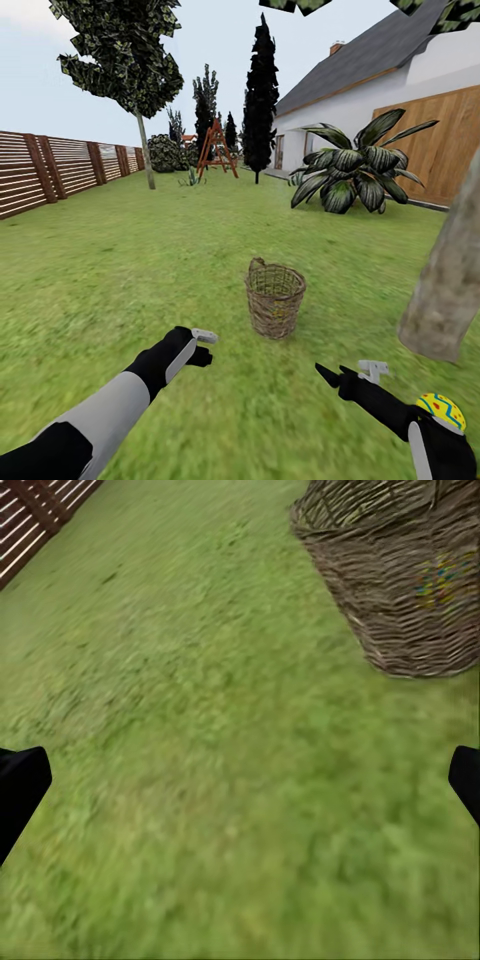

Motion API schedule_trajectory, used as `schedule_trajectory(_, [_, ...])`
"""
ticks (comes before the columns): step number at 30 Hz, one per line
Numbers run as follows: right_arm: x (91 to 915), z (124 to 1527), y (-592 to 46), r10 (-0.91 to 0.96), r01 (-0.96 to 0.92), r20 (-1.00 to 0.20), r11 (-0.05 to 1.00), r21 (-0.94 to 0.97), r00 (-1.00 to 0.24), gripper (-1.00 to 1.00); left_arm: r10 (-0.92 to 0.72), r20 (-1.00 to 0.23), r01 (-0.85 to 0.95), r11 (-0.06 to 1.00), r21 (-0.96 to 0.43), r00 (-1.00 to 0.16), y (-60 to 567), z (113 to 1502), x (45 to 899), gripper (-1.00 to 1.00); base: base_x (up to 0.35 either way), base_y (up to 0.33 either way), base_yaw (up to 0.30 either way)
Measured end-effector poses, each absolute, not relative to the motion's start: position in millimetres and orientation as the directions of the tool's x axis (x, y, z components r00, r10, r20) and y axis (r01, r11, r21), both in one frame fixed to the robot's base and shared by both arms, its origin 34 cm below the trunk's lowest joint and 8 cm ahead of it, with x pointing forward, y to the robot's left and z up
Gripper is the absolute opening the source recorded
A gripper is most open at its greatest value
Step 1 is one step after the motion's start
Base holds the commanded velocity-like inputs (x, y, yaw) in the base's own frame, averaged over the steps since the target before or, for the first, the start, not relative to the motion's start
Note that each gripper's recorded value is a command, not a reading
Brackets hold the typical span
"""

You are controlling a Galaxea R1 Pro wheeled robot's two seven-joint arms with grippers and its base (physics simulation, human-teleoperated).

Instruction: Take the three Easter eggs out of the wicker basket on the lawn in the garden, then place them on the lawn next to a single tree (choose any tree) so that all three eggs are next to the same tree and none are left in the basket.

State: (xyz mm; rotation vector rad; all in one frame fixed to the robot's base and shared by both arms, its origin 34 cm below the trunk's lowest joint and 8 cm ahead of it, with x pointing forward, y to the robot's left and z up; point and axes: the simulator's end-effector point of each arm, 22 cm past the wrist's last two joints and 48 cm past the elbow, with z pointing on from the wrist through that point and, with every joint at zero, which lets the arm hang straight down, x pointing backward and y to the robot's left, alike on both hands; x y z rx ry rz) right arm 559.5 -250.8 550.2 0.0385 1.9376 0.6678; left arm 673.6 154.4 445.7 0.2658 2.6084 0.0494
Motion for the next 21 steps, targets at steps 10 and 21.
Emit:
schedule_trajectory(10, [559.4, 550.0, -250.2, 0.314, -0.264, -0.830, 0.844, 0.466, -0.461, 1.00, 0.198, -0.491, 0.179, 0.980, 0.085, -0.849, 154.3, 445.8, 673.7, 1.00, 0.209, 0.248, 0.000])
schedule_trajectory(21, [559.2, 550.8, -250.1, 0.316, -0.265, -0.830, 0.843, 0.468, -0.460, 1.00, 0.199, -0.492, 0.180, 0.980, 0.086, -0.848, 154.0, 446.4, 673.9, 1.00, 0.226, 0.232, -0.072])
